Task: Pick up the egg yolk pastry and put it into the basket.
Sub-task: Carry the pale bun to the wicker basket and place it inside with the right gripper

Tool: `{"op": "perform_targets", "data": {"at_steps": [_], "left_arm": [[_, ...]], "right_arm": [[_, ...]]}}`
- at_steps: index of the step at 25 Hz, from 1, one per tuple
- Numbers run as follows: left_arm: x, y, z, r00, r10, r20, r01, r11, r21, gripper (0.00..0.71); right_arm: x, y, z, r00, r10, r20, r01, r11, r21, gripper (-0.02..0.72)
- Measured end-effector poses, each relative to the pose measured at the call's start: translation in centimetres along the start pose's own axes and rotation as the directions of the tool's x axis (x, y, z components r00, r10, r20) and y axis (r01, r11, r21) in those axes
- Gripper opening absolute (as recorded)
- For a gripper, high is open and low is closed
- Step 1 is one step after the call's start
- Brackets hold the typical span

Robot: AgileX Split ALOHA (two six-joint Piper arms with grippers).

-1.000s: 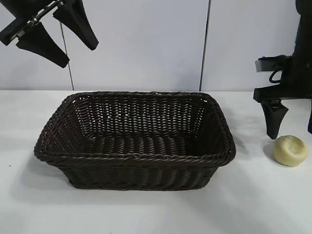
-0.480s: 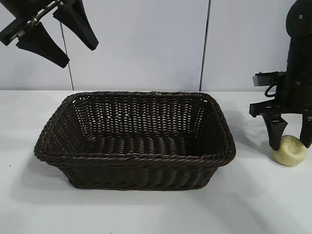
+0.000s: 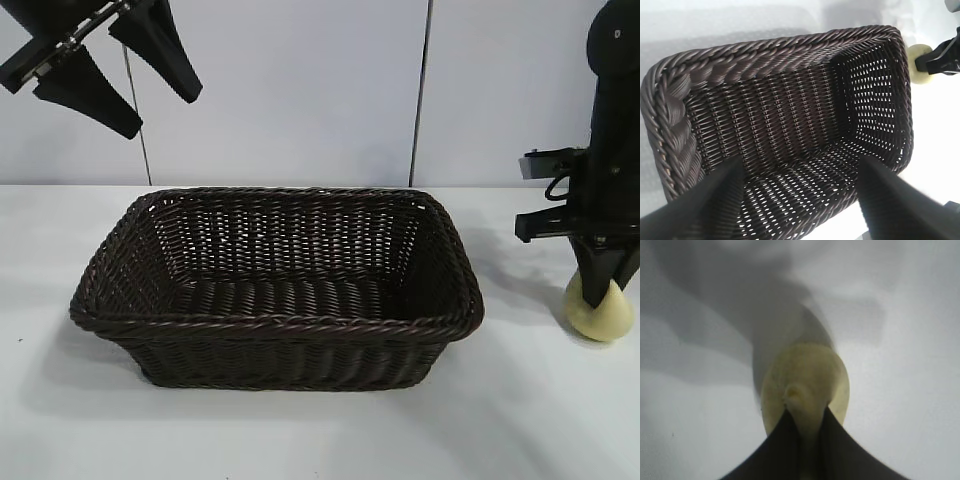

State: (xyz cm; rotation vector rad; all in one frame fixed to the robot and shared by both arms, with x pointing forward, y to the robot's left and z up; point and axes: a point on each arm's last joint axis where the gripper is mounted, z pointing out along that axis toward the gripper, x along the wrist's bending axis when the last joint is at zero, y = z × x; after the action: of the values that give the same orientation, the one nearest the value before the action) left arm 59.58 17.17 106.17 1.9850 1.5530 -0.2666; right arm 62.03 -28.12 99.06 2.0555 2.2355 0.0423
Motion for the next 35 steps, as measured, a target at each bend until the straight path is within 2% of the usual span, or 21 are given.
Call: {"op": "perform_targets", "data": {"at_steps": [6, 12, 18, 24, 28, 35], "left_arm": [[0.0, 0.0, 0.0, 1.0, -0.001, 0.002, 0.001, 1.0, 0.0, 0.477], [0.0, 0.0, 0.0, 1.0, -0.001, 0.002, 0.001, 1.0, 0.0, 0.477], [0.0, 0.0, 0.0, 1.0, -0.001, 0.002, 0.001, 1.0, 0.0, 0.477], [0.0, 0.0, 0.0, 1.0, -0.001, 0.002, 0.001, 1.0, 0.0, 0.477], [0.0, 0.0, 0.0, 1.0, -0.001, 0.002, 0.001, 1.0, 0.0, 0.477], [0.0, 0.0, 0.0, 1.0, -0.001, 0.002, 0.001, 1.0, 0.0, 0.477]], "right_arm": [[1.2, -1.5, -6.1, 0.999, -0.01, -0.039, 0.005, 0.99, -0.143, 0.034], [4.7, -2.3, -8.0, 0.989, -0.094, -0.118, 0.07, 0.979, -0.189, 0.034], [10.3, -2.6, -8.6, 0.956, -0.213, -0.203, 0.154, 0.95, -0.27, 0.034], [15.3, -3.5, -9.4, 0.912, -0.322, -0.253, 0.22, 0.907, -0.359, 0.033], [17.8, -3.8, -8.6, 0.892, -0.364, -0.269, 0.256, 0.895, -0.364, 0.033], [20.1, -2.6, -3.5, 0.895, -0.35, -0.276, 0.27, 0.918, -0.291, 0.033]]}}
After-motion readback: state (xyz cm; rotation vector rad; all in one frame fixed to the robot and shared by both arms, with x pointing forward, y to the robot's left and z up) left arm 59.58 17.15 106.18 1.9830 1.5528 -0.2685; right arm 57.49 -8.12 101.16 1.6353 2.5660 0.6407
